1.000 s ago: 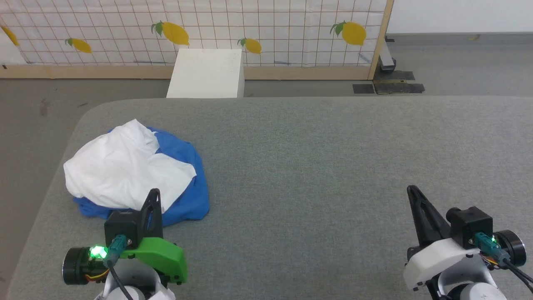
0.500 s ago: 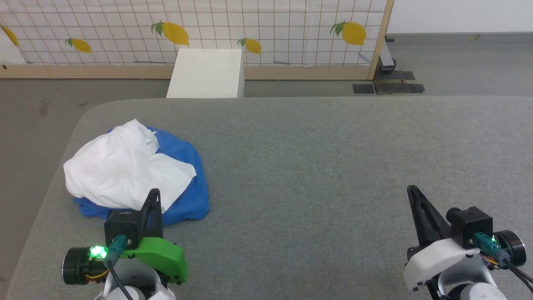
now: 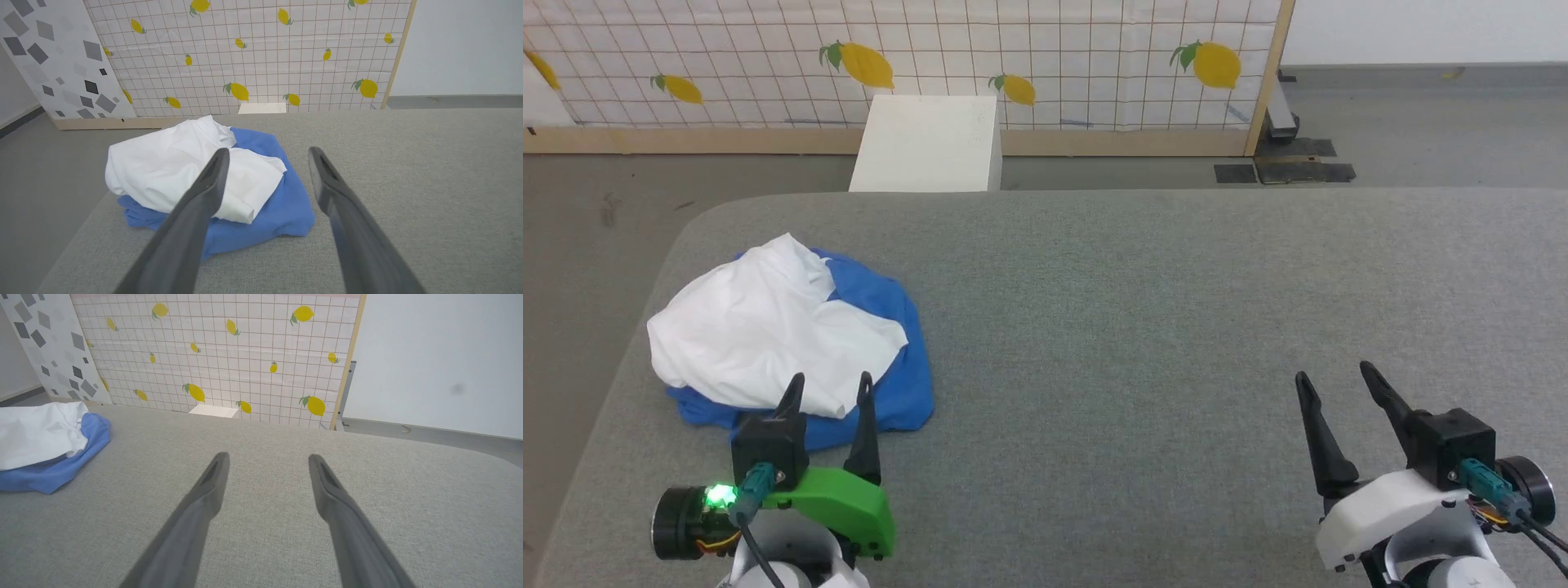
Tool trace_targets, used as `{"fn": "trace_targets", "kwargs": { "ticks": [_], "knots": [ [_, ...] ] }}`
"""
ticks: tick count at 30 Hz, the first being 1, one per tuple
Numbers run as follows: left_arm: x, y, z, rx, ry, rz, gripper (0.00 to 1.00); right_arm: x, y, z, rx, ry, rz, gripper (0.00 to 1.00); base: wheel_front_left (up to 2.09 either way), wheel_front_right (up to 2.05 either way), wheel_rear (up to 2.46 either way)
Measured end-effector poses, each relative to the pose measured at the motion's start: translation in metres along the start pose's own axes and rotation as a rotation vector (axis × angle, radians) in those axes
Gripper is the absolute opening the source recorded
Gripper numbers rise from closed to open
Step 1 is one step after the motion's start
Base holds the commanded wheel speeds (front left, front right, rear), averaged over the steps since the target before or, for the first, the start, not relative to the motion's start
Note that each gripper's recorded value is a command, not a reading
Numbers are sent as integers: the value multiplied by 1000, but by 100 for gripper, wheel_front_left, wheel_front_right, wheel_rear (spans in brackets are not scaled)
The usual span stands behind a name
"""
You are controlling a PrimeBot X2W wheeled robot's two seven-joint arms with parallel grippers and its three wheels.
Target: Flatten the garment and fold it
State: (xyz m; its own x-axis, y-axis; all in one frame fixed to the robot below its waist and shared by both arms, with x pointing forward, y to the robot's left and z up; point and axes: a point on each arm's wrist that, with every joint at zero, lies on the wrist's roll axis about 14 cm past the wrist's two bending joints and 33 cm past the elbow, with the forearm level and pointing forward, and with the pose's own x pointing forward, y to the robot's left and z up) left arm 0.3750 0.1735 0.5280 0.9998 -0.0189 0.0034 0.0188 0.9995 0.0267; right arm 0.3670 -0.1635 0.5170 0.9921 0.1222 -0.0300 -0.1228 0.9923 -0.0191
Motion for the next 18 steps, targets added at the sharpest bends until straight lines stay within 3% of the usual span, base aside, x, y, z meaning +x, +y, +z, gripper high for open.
{"fn": "trace_targets", "kwargs": {
  "ticks": [18],
  "knots": [
    [-4,6,-8,-23,3,19,100,4,1,-10,52,7,4,100,0,0,0]
  ]
}}
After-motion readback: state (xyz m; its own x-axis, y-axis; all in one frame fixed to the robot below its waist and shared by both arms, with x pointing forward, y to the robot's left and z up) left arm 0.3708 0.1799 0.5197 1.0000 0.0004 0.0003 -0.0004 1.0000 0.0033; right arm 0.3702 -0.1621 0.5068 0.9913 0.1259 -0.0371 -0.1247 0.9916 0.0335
